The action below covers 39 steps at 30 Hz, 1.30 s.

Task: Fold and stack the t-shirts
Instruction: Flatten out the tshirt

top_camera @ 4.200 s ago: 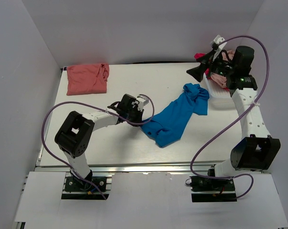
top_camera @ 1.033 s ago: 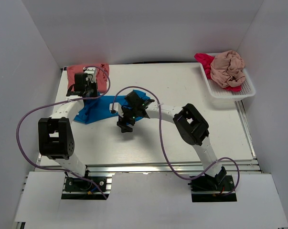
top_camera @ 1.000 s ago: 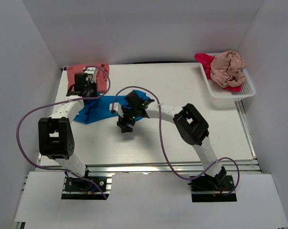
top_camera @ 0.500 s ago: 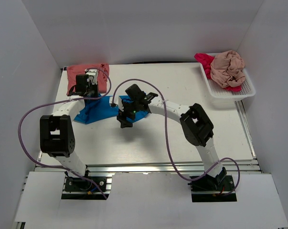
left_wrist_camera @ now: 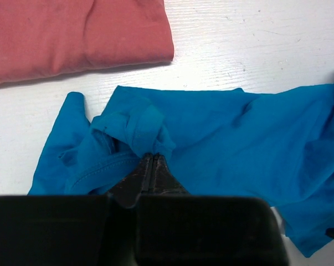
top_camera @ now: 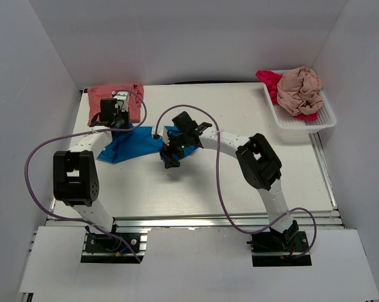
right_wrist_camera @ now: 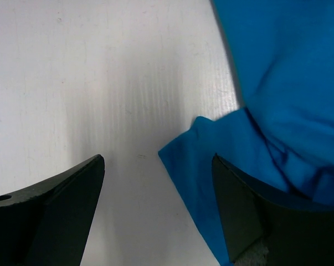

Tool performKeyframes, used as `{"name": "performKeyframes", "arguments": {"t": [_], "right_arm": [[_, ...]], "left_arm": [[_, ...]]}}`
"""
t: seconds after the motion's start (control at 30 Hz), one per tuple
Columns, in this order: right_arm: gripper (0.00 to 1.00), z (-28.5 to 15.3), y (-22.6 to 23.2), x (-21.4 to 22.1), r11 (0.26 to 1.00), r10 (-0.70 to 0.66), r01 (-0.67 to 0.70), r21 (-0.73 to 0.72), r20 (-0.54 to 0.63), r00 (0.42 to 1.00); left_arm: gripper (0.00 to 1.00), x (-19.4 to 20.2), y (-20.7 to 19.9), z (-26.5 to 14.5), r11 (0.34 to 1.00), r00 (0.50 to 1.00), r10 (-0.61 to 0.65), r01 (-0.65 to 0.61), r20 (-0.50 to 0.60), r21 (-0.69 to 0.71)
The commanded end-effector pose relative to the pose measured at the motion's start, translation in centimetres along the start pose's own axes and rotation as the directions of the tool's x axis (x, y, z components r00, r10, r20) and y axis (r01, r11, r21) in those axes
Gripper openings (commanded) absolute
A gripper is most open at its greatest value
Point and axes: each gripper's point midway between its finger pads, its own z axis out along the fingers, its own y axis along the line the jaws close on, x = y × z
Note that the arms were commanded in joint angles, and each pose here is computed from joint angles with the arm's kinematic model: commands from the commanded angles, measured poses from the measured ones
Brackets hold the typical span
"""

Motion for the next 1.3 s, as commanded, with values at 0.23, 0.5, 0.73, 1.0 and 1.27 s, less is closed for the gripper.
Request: {"name": "performKeyframes", "arguments": {"t": [0.23,0.5,0.73,1.0,1.27], "right_arm": [[0.8,3.1,1.5,1.3,0.995,0.058,-0.058,-0.086,0.004,0.998],[0.33,3.6,1.9,1.9,0.993,0.063,-0.064,-0.103,-0.006,0.998],[0.0,2.7,1.3,1.3,0.997,0.046,-0.047,-0.055,-0.015,0.999],[0.0,-9.1,-3.6,-5.7,0.97,-0.043,0.022,0.243,0.082,0.996],[0.0,-26.4,-4.8,-12.2,0.848,-0.131,-0.022,0.53,0.25,0.959]], "left_arm": [[0.0,0.0,0.0,0.9,1.0,1.0,0.007,-0.007,0.004,0.001],[0.0,-0.1,0.0,0.7,1.0,1.0,0.015,-0.015,0.008,-0.001],[0.0,-0.1,0.2,0.3,1.0,1.0,0.023,-0.023,0.01,-0.007],[0.0,-1.4,0.7,-1.7,0.999,0.999,0.034,-0.032,0.037,-0.041],[0.0,-4.0,0.9,-4.9,0.998,0.992,0.032,-0.025,0.119,-0.062]]}}
